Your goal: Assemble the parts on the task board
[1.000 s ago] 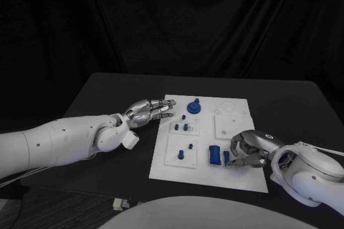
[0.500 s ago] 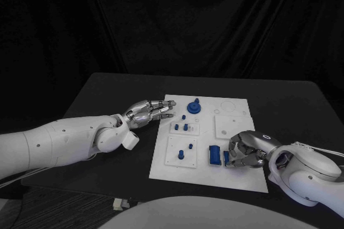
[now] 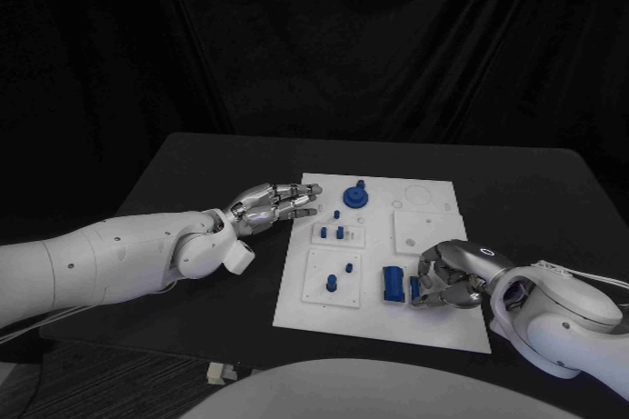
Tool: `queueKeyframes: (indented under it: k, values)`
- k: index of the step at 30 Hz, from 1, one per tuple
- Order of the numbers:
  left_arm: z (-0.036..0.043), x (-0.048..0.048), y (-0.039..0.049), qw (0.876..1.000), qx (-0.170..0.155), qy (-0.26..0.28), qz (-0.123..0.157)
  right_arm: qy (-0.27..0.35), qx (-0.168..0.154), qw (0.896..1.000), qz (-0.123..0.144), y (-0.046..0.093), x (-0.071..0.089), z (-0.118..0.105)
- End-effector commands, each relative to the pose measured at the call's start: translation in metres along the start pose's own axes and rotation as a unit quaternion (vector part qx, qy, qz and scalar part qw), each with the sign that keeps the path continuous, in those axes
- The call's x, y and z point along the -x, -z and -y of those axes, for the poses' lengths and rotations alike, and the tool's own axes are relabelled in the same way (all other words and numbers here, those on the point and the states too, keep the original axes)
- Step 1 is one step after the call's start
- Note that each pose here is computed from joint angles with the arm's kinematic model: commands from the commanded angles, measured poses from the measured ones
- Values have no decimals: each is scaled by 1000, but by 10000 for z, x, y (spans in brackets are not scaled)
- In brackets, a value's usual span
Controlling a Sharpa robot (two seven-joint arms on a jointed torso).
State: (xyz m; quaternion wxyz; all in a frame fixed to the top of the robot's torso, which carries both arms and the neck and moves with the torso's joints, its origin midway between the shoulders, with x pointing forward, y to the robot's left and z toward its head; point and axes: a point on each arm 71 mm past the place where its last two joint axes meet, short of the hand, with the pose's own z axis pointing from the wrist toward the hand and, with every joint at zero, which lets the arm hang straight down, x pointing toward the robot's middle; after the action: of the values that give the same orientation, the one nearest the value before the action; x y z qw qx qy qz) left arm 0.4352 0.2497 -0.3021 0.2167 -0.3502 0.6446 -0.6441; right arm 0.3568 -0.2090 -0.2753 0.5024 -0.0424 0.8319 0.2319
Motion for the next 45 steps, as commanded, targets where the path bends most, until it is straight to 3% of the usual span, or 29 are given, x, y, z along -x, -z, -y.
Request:
queueKeyframes:
  k: [1,6,11,16,18,21,24,33,40,41,45]
  values:
    - [18,-9,9,1000,-14,7,-2,-12,5,1000,18,30,22,1]
    - [50,7,49,1000,-30,2,8,-56,18,996,71,110,139,7]
    - [113,17,121,998,-58,-9,28,-130,38,973,185,194,570,44]
    - [174,4,169,996,-81,-20,43,-184,47,939,287,260,989,151]
    - [201,-9,179,994,-91,-25,49,-215,52,919,326,289,1122,215]
    - [228,-32,176,993,-104,-30,55,-262,60,894,358,291,1225,303]
    - [248,-58,156,991,-117,-37,59,-328,74,873,352,235,1251,399]
    - [288,-101,140,983,-144,-95,62,-434,122,845,286,125,1055,483]
    - [294,-100,125,980,-151,-113,65,-454,128,840,267,88,974,496]
    - [153,-78,114,993,-60,-77,66,-418,101,858,281,93,985,518]
    - [175,-86,84,992,-62,-79,76,-429,97,852,284,25,990,485]
